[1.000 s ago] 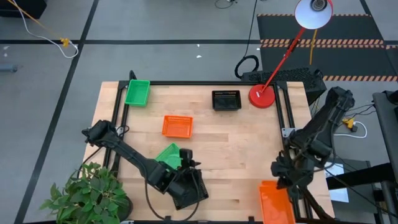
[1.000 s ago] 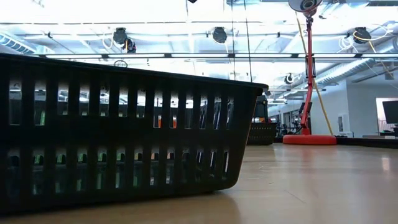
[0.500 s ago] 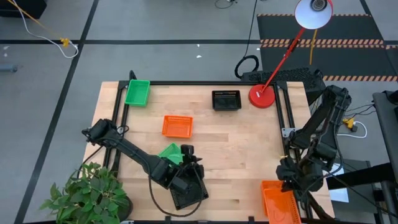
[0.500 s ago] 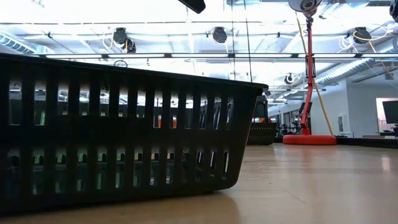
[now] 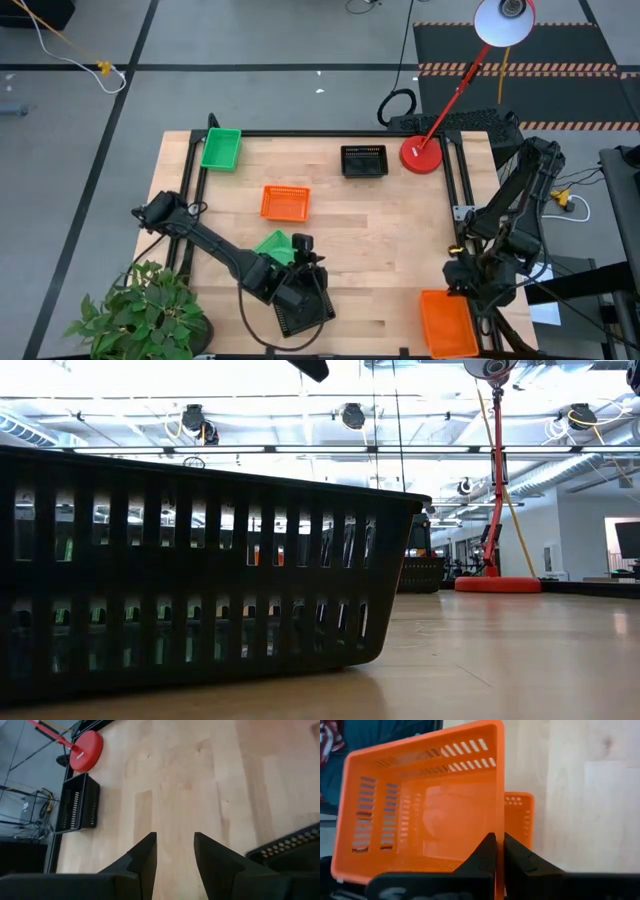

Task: Stack baskets by color
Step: Stack the middle orange bin on top of the right orange bin

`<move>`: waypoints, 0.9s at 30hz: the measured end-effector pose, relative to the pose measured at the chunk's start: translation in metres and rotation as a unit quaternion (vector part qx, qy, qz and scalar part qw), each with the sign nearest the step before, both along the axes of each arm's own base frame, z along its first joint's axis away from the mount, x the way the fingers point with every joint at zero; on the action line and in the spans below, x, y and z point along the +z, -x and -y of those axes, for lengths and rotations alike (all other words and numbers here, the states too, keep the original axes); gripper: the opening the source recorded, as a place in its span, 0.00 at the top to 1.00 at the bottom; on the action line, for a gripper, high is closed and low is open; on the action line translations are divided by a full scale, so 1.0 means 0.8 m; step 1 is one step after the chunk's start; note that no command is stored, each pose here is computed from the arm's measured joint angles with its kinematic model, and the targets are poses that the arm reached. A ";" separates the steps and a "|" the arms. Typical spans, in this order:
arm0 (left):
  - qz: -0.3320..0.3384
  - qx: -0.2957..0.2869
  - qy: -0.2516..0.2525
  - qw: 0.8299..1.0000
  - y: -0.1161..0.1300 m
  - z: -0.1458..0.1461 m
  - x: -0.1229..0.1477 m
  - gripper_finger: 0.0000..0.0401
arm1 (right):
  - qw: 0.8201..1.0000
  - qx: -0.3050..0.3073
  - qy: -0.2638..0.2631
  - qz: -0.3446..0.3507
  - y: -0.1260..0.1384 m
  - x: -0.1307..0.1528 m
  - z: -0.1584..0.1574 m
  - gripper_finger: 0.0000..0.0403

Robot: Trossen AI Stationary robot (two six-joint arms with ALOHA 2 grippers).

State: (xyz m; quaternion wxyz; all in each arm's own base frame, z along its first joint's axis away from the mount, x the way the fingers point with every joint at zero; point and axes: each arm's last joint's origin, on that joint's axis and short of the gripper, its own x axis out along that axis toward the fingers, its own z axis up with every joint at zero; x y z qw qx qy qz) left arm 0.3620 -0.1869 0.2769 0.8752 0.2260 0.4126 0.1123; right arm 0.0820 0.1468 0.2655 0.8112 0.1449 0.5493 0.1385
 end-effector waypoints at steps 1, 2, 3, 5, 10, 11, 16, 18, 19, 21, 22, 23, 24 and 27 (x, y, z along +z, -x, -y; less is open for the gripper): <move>0.000 0.002 0.000 1.000 -0.001 -0.002 0.000 0.67 | 1.000 -0.002 0.006 0.003 0.000 0.000 0.001 0.99; 0.001 0.005 0.001 1.000 -0.002 -0.004 0.000 0.67 | 1.000 -0.003 0.011 0.005 0.001 -0.001 0.001 0.99; 0.001 0.006 0.002 1.000 -0.003 -0.005 0.000 0.67 | 1.000 -0.002 0.013 0.005 0.001 -0.001 0.002 0.99; -0.003 0.004 0.010 1.000 -0.004 -0.006 0.000 0.67 | 1.000 0.002 0.013 0.007 0.003 -0.001 0.000 0.99; -0.004 0.010 0.025 1.000 -0.006 -0.010 -0.001 0.67 | 1.000 0.009 0.026 0.011 0.009 -0.011 0.000 0.99; -0.004 0.010 0.025 1.000 -0.006 -0.010 -0.001 0.67 | 1.000 0.008 0.029 0.007 0.010 -0.015 0.000 0.99; -0.004 0.009 0.025 1.000 -0.006 -0.009 -0.001 0.67 | 0.999 -0.003 0.035 -0.008 0.015 -0.033 0.002 0.99; -0.004 0.009 0.026 1.000 -0.006 -0.009 -0.001 0.67 | 1.000 -0.001 0.028 -0.005 0.016 -0.036 0.001 0.99; -0.003 0.009 0.027 1.000 -0.006 -0.009 -0.001 0.67 | 1.000 0.001 0.023 -0.003 0.017 -0.038 0.001 0.99; 0.000 0.009 0.028 1.000 -0.007 -0.009 0.000 0.67 | 1.000 0.002 0.019 -0.002 0.018 -0.040 0.002 0.99; 0.002 0.009 0.030 1.000 -0.007 -0.009 0.000 0.67 | 1.000 0.000 0.019 -0.004 0.018 -0.042 0.002 0.99; 0.006 0.009 0.031 0.999 -0.008 -0.009 0.000 0.67 | 1.000 -0.003 0.020 -0.007 0.019 -0.045 0.003 0.99; 0.008 0.006 0.031 0.999 -0.009 -0.008 0.001 0.67 | 1.000 -0.005 0.023 -0.009 0.019 -0.048 0.004 0.99; 0.016 -0.004 0.035 0.999 -0.012 -0.006 0.002 0.67 | 0.999 -0.004 0.031 -0.012 0.021 -0.055 0.006 0.99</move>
